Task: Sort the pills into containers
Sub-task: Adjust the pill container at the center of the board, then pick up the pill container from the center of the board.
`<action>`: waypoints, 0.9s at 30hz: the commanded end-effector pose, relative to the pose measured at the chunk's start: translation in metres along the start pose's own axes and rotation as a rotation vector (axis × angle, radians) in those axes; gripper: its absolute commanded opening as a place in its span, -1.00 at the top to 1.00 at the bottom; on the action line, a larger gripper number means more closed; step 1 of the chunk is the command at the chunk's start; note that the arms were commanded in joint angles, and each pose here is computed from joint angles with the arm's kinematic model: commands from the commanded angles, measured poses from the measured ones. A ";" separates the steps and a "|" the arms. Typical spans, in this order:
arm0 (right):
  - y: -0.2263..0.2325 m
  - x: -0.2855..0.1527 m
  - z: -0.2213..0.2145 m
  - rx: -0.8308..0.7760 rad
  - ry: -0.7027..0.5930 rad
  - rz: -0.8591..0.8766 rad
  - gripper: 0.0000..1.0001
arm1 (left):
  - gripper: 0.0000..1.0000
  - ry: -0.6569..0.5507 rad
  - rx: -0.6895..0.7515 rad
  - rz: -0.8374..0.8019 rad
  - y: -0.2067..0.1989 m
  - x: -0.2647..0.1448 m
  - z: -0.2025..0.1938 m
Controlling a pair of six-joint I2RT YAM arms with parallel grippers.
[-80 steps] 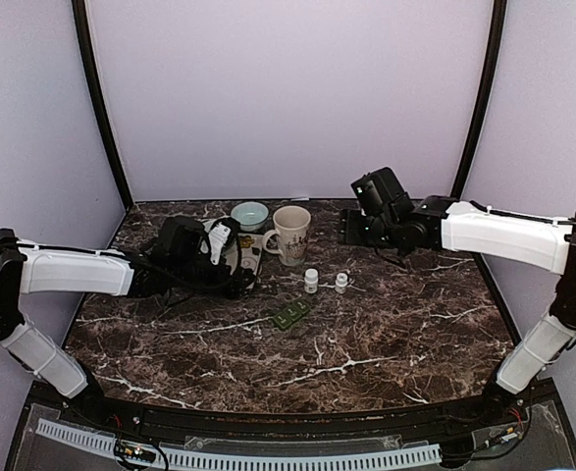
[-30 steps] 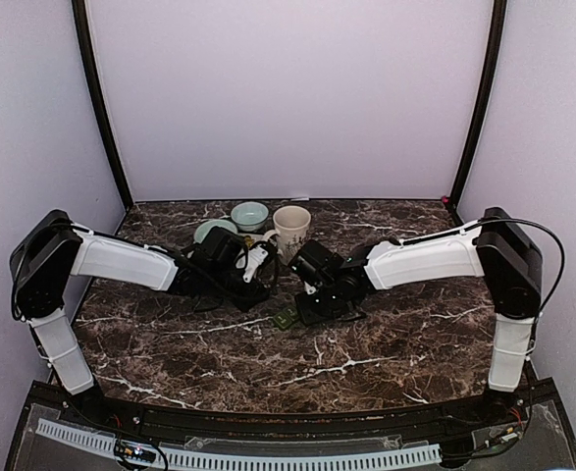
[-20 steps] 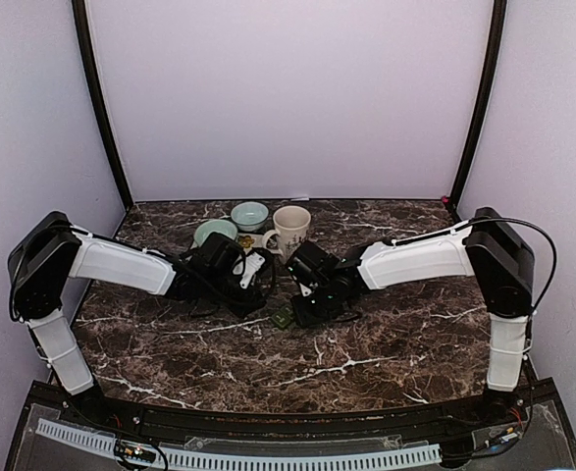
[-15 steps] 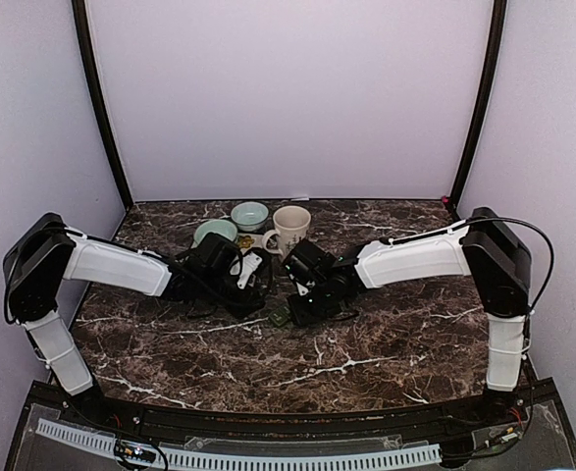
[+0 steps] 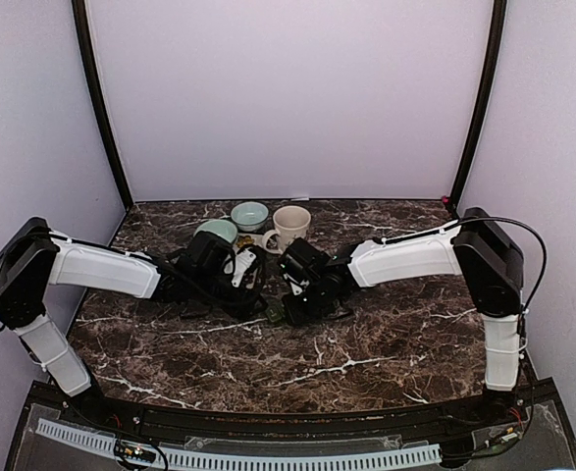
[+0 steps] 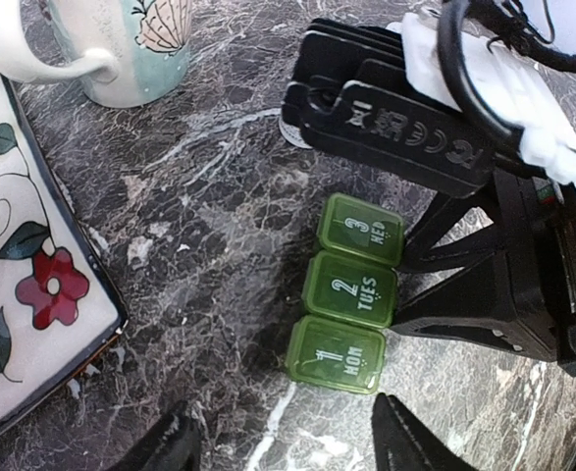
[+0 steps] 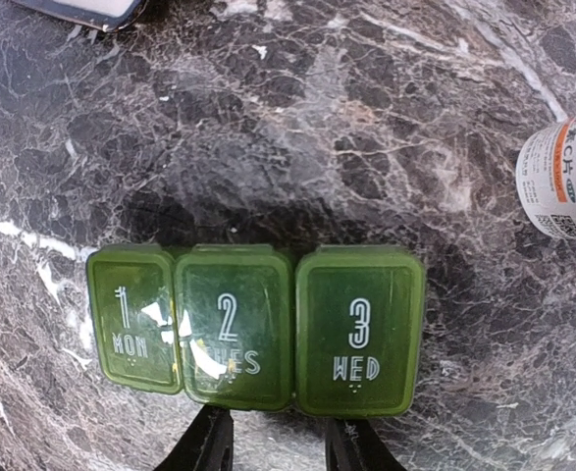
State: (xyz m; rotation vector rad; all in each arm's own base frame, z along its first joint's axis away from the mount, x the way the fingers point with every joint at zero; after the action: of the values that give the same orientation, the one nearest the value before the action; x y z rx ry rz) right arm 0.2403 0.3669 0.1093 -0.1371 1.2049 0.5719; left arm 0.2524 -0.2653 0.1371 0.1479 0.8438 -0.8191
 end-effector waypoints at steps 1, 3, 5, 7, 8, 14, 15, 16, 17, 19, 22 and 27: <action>0.003 0.001 0.008 -0.004 -0.018 0.024 0.35 | -0.29 -0.024 0.002 -0.040 -0.006 -0.010 0.001; 0.003 0.001 0.008 -0.007 -0.019 0.026 0.34 | -0.32 -0.019 0.005 -0.044 -0.007 -0.009 0.000; 0.003 0.000 0.009 -0.007 -0.021 0.028 0.33 | -0.36 -0.015 0.014 -0.046 -0.007 -0.008 -0.002; 0.003 -0.003 0.009 -0.009 -0.026 0.025 0.33 | -0.38 -0.012 0.033 -0.049 -0.007 -0.007 -0.002; 0.002 -0.004 0.009 -0.009 -0.029 0.023 0.33 | -0.40 -0.011 0.046 -0.051 -0.008 -0.006 -0.002; -0.001 -0.009 0.006 -0.004 -0.037 0.007 0.32 | -0.42 0.018 0.115 -0.048 -0.010 0.001 -0.002; -0.001 -0.010 0.005 0.000 -0.039 0.006 0.32 | -0.42 0.022 0.121 -0.046 -0.010 0.002 -0.002; -0.002 -0.011 0.004 0.004 -0.042 0.005 0.31 | -0.43 0.030 0.129 -0.043 -0.010 0.004 -0.002; -0.003 -0.012 0.003 0.009 -0.044 0.002 0.31 | -0.43 0.032 0.138 -0.040 -0.010 0.005 -0.003; -0.005 -0.013 0.001 0.018 -0.045 -0.001 0.30 | -0.43 0.037 0.150 -0.041 -0.012 0.008 -0.003; -0.007 -0.016 -0.003 0.027 -0.046 -0.006 0.27 | -0.44 0.046 0.168 -0.046 -0.015 0.013 -0.003; -0.012 -0.023 -0.007 0.043 -0.056 -0.018 0.22 | -0.45 0.054 0.194 -0.039 -0.018 0.023 -0.002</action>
State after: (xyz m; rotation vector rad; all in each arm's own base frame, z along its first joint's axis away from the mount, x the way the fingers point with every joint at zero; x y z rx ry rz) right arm 0.2324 0.3524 0.1092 -0.1365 1.2065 0.5478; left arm 0.2447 -0.2809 0.1205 0.2861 0.8465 -0.9210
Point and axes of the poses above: each gripper's point midway between its finger pads, its own x axis out along the fingers, its own y axis along the line the jaws close on, z = x × y, the point moved 9 cm from there along -x, back along the fingers, and after that the axes turned 1 degree about -x, right-handed, at the moved point
